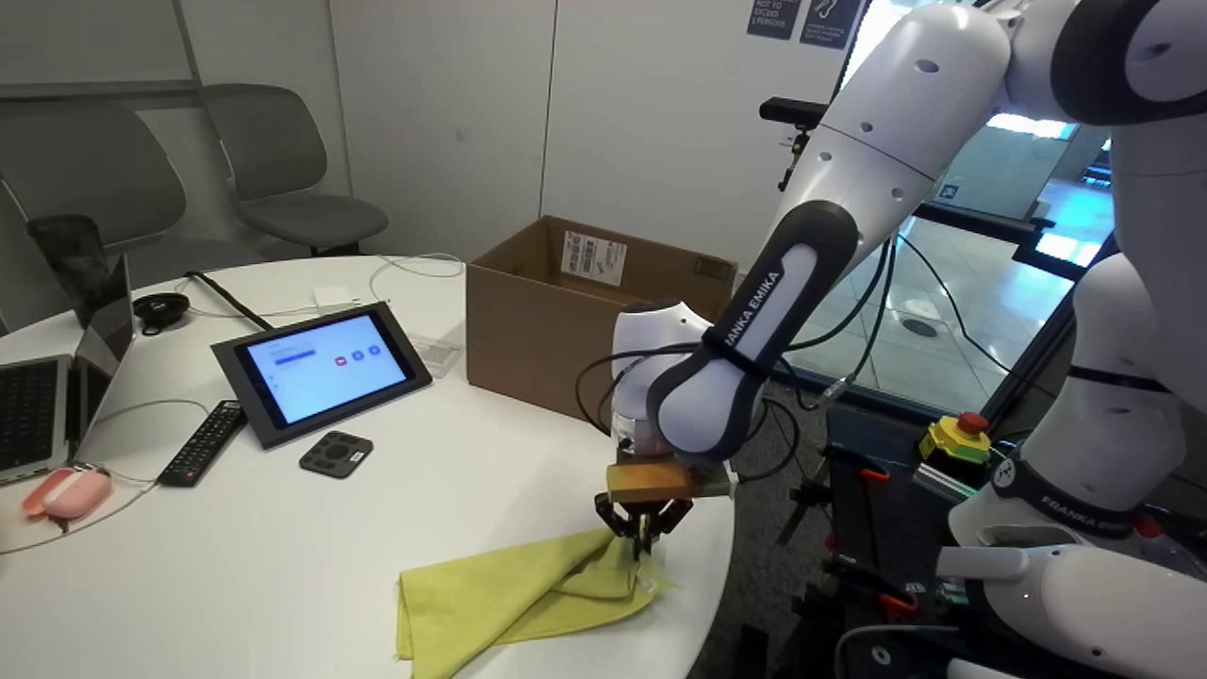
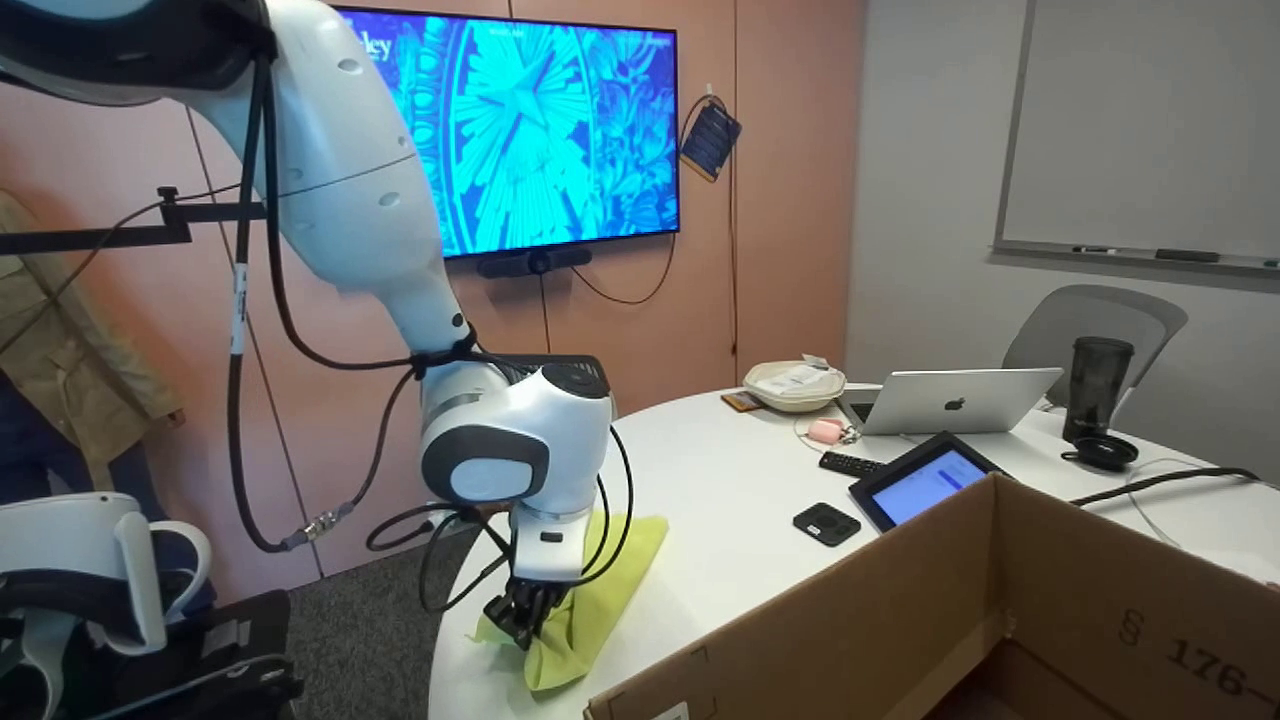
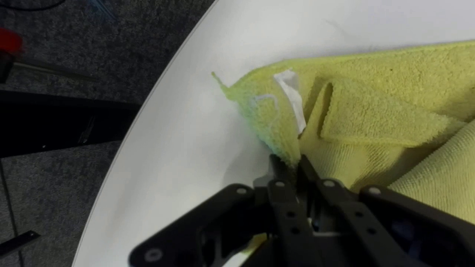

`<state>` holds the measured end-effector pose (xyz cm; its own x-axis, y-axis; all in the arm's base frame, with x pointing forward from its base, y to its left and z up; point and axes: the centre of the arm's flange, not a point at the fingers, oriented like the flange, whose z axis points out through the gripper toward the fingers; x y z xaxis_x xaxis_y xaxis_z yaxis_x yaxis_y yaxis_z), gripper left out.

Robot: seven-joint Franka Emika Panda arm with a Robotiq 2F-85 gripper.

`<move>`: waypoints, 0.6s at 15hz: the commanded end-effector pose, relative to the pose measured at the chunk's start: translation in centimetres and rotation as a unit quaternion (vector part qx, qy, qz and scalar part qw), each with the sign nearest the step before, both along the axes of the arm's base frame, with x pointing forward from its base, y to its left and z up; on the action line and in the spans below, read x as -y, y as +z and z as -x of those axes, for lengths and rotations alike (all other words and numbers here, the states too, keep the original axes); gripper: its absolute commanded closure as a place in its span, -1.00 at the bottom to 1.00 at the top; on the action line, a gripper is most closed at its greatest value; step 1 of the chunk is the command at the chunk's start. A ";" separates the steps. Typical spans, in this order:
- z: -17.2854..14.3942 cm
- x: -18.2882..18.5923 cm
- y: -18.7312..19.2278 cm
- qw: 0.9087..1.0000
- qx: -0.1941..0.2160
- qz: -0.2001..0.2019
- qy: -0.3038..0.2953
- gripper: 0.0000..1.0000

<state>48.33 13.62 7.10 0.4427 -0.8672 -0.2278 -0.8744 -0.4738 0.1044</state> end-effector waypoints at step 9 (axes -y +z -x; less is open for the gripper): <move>-9.6 -2.3 6.8 0.989 0.117 0.009 0.093 0.86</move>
